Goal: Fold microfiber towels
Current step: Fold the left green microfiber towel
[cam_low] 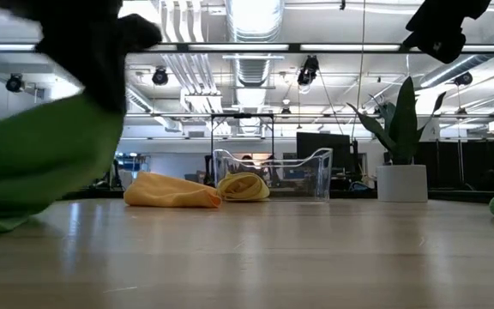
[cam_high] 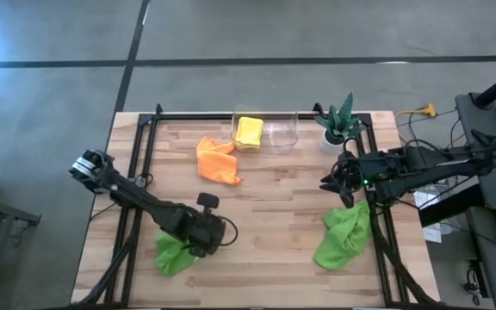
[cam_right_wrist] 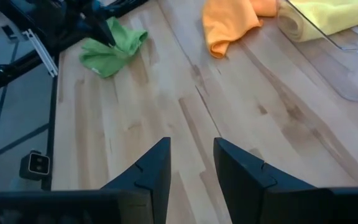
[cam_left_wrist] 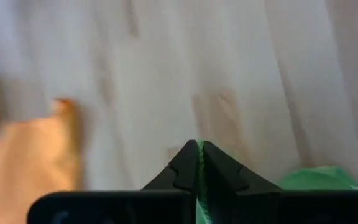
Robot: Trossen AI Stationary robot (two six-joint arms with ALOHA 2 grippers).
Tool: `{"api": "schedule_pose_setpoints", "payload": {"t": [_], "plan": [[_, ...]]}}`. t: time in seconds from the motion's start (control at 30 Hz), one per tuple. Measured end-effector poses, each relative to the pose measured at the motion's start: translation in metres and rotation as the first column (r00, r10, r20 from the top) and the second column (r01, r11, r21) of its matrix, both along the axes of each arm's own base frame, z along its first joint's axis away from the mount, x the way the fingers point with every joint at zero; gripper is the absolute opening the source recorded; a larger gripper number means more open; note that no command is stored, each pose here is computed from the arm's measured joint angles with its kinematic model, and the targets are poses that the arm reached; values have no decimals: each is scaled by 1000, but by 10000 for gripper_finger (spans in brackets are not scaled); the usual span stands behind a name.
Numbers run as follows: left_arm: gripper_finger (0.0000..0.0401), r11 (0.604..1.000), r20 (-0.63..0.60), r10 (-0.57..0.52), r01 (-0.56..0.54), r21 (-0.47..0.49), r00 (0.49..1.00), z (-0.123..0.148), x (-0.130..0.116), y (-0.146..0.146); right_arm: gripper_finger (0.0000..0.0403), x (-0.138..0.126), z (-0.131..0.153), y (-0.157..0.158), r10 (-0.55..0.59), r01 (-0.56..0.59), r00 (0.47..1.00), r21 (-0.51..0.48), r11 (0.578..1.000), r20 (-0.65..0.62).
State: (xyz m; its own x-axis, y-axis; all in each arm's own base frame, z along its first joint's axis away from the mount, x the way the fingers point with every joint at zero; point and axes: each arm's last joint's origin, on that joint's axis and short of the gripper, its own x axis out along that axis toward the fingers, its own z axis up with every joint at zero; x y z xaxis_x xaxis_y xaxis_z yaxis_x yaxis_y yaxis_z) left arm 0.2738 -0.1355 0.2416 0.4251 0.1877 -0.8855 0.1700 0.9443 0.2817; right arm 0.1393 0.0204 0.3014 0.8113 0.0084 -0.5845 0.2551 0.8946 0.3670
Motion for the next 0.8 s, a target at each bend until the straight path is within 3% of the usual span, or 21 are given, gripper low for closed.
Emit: {"api": "schedule_pose_setpoints", "payload": {"t": [0.17, 0.33, 0.43, 0.5, 0.63, 0.8], "plan": [[1, 999, 182, 26, -22, -23, 983, 62, 10, 14, 116, 3, 3, 0, 0, -1, 999, 7, 1000, 44], [0, 989, 404, 121, -76, -125, 907, 138, 10, 44, 116, 8, 8, 1, 25, -23, 992, -18, 1000, 122], [0, 988, 540, 64, 24, -154, 839, 179, 4, 60, 116, 14, 13, 2, 54, -44, 978, -55, 998, 200], [0, 982, 641, 8, 115, -149, 767, 202, 1, 68, 116, 19, 19, 3, 66, -49, 959, -70, 996, 276], [0, 980, 768, -43, 177, -92, 639, 229, -11, 79, 119, 29, 30, 5, 87, -54, 914, -96, 994, 395], [0, 986, 815, -24, 148, -75, 579, 239, -14, 86, 146, 40, 30, 8, 80, -55, 905, -71, 996, 419]]}}
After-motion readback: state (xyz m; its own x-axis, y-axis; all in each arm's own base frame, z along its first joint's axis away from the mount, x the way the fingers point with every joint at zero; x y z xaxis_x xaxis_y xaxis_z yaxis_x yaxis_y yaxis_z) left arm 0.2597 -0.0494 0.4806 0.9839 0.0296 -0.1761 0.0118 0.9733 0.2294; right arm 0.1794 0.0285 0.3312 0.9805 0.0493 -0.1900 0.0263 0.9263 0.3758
